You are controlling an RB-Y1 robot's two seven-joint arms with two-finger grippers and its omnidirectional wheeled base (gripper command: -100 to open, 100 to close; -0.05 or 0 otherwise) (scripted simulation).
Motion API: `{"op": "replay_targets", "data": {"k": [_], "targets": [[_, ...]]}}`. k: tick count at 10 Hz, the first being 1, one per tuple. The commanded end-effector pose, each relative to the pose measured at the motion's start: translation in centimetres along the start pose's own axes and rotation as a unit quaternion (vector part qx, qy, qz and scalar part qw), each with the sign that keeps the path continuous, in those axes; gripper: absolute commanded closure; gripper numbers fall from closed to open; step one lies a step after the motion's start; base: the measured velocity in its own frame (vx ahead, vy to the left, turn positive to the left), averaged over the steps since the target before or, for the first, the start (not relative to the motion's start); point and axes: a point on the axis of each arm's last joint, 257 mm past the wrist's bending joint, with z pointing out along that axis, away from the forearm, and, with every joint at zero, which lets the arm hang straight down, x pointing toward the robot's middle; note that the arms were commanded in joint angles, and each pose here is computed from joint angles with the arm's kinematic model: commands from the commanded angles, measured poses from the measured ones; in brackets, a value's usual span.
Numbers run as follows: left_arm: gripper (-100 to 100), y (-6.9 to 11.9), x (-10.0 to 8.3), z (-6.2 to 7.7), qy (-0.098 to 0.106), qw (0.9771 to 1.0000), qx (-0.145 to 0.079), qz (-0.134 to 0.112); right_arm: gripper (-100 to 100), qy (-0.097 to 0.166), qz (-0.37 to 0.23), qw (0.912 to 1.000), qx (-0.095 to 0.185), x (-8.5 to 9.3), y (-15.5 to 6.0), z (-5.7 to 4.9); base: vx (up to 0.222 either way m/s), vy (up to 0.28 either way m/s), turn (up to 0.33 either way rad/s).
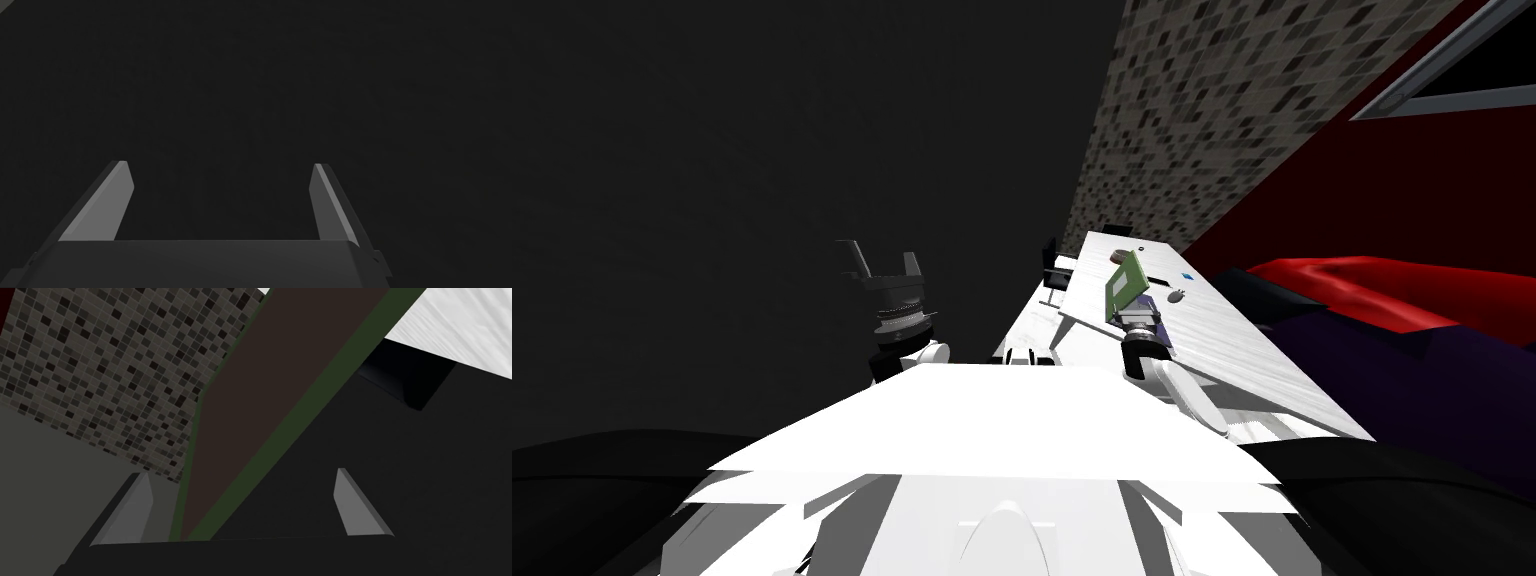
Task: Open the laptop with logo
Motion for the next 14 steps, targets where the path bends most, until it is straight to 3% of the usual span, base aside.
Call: {"op": "replay_targets", "data": {"k": [1,2,5,6,10,14], "targets": [[0,0.0,0.0,0.0,0.0,1.0,0.0,0.0,-100,0.007,-0.051,0.9985,0.018,0.5,-1.2,0.2,0.037,0.052,-0.004],[0,0.0,0.0,0.0,0.0,1.0,0.0,0.0,-100,0.01,-0.074,0.9969,0.026,0.7,-1.9,0.2,0.041,0.053,-0.007],[0,0.1,0.0,0.0,0.001,1.0,-0.001,0.0,-100,0.011,-0.062,0.9977,0.026,0.6,-1.8,0.0,0.035,-0.014,0.046],[0,0.1,0.0,0.0,0.001,1.0,-0.001,0.0,100,0.012,-0.062,0.9976,0.027,0.7,-2.0,0.0,0.005,-0.006,-0.006],[0,0.1,0.0,0.0,0.001,1.0,-0.001,0.0,100,0.005,0.035,0.9991,0.023,0.1,-0.8,1.6,-0.067,-0.058,-0.027],[0,0.1,0.0,0.0,0.001,1.0,-0.001,0.0,100,-0.003,0.114,0.9934,0.017,-0.6,0.2,2.9,-0.054,-0.052,-0.036]]}}
